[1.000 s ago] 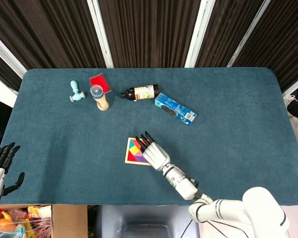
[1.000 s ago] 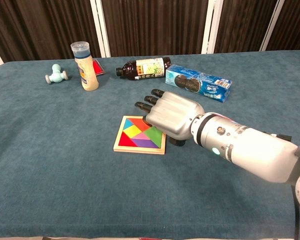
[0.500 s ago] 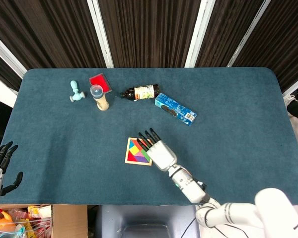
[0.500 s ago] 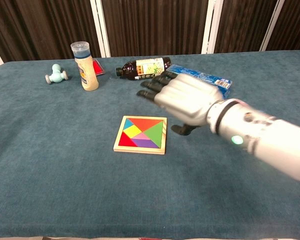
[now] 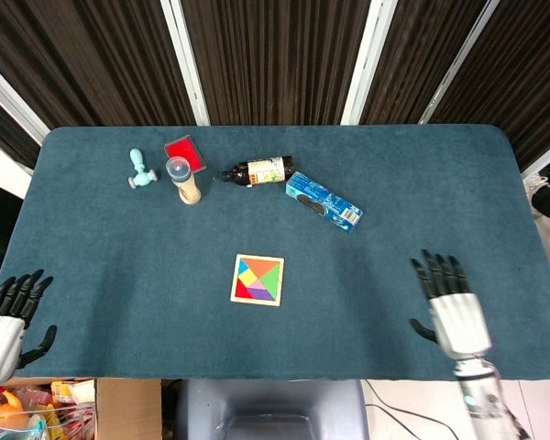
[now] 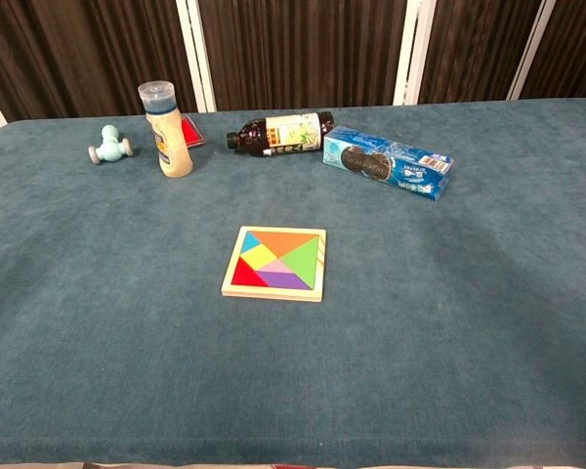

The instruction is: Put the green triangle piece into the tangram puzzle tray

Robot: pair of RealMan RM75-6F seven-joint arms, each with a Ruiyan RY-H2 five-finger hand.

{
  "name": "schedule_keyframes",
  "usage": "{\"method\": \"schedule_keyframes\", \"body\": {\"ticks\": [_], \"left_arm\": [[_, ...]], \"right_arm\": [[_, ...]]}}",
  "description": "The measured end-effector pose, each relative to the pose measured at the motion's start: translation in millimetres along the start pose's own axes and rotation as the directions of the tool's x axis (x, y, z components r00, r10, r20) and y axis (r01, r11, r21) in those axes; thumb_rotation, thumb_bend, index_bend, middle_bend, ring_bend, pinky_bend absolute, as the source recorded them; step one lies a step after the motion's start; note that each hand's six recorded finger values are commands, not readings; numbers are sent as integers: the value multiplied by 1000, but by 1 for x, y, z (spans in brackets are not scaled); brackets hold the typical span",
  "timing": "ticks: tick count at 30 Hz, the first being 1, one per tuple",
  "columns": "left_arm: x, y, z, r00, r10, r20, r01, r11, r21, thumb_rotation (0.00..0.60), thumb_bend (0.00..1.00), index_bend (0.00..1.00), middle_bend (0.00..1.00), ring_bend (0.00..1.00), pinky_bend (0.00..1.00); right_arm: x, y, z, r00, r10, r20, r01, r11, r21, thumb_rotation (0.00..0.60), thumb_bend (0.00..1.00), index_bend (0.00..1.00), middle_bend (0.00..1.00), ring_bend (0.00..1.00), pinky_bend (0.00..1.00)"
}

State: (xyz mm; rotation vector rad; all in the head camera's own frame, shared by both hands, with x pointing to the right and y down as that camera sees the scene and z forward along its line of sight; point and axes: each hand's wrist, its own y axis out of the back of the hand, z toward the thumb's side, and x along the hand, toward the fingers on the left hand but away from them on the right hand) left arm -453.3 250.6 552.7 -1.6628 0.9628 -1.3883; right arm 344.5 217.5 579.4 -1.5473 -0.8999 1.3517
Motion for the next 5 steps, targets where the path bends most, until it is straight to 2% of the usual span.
{"method": "schedule_keyframes", "body": {"ticks": [3,5], "left_arm": [[-2,0,7,1000,11,15,-11,1000,14,600,452,0,0,0,22],[-4,0,12,999,19,32,-20,1000,13,600,452,0,0,0,22]], "right_arm": [[13,6,-23,999,-6,31,8,999,-53,600,210,0,0,0,0],[21,10,-36,999,-13,44,15,999,-50,600,210,0,0,0,0]]}}
